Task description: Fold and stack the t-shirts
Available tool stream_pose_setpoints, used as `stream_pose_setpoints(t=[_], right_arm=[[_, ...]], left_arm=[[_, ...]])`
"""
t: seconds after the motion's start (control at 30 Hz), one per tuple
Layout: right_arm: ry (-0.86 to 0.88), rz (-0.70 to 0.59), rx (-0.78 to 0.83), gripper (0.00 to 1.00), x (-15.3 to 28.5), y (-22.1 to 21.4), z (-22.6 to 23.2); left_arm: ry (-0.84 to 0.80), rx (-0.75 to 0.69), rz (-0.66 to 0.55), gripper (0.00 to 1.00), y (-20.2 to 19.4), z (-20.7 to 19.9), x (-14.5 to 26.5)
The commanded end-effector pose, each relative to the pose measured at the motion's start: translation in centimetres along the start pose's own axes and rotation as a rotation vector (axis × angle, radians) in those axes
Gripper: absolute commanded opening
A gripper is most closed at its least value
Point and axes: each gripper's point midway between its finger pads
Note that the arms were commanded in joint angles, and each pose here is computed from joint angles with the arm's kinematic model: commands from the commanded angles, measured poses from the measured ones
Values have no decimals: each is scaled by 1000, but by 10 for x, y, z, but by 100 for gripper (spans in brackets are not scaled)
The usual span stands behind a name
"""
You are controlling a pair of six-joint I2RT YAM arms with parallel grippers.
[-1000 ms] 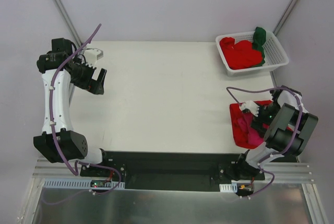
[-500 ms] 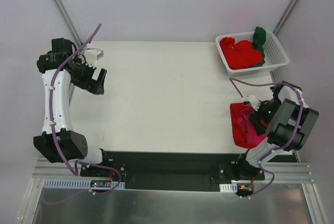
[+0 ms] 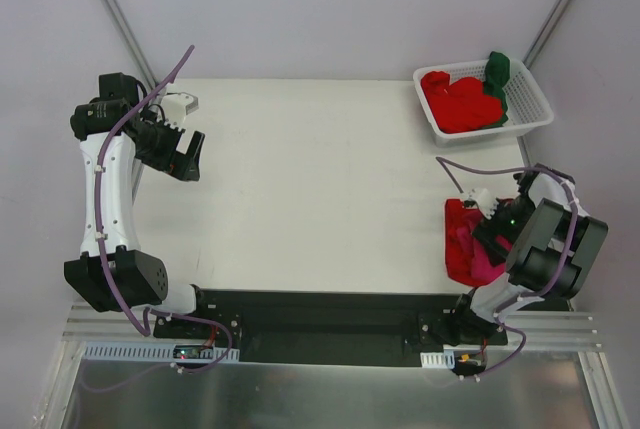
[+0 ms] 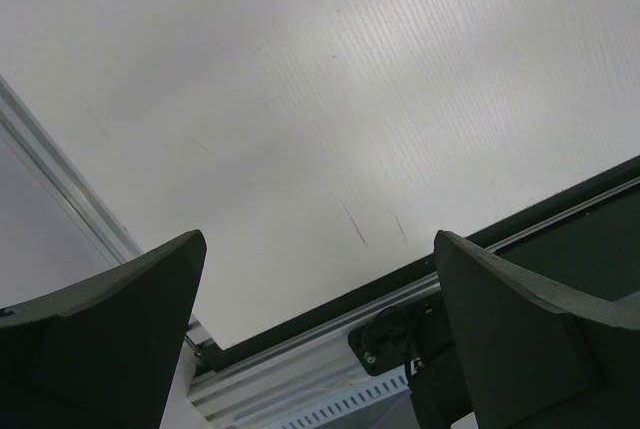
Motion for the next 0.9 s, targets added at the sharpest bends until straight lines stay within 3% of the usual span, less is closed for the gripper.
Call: stream_pose_setpoints(t=[0.0, 0.6, 0.77, 0.87], right_arm=[[138, 62, -50, 97, -12, -16, 38], [100, 29, -71, 97, 0, -11, 43], [37, 12, -56, 96, 39, -6, 37], [-79, -55, -53, 97, 90, 9, 26]], left_arm=[[-26, -17, -10, 99, 0, -5, 3], [-32, -17, -11, 99, 0, -5, 1], [-21, -24, -17, 99, 1, -4, 4], [-11, -27, -23, 99, 2, -4, 7]])
Point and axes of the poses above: each gripper's point midway between its finger pads, its own x axis back along the fingers, its own z axis along the line the jaws close on, y = z × x, and after that the axes turned 4 degrees about -x, right-handed
